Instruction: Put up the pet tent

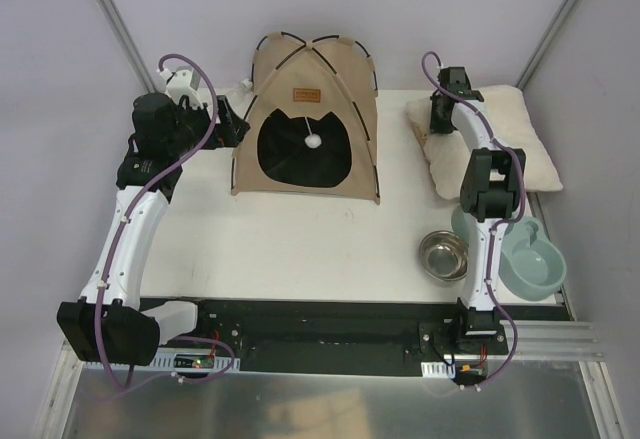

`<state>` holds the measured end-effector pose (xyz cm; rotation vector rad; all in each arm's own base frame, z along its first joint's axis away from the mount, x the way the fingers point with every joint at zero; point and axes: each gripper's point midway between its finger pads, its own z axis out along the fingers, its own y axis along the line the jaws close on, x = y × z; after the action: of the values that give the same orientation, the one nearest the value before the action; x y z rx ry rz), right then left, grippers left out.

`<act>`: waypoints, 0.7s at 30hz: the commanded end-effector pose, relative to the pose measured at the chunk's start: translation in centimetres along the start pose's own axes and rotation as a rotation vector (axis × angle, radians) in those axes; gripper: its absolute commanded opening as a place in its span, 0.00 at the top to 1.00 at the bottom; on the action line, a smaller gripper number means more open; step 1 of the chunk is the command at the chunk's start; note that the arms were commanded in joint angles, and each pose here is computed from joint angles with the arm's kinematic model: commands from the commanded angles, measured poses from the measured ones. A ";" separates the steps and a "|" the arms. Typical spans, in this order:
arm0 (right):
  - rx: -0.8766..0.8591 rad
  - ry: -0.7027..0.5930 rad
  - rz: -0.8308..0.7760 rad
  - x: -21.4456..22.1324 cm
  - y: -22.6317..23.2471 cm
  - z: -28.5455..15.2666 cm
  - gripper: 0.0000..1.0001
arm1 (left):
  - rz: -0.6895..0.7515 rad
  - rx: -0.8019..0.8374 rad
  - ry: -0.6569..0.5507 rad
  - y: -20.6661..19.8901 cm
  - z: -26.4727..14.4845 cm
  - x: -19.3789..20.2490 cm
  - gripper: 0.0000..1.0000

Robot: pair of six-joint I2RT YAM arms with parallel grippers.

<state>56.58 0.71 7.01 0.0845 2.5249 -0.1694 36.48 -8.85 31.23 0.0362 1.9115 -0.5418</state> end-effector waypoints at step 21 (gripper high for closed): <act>-0.608 -0.578 0.265 -9.2 3.6 -36.4 1.00 | 0.027 -0.083 -0.061 1.6 -0.6 -0.5 0.08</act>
<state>49.09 6.58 34.22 0.1528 2.0175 0.4023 35.99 -8.73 30.86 0.0142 1.9080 -0.5437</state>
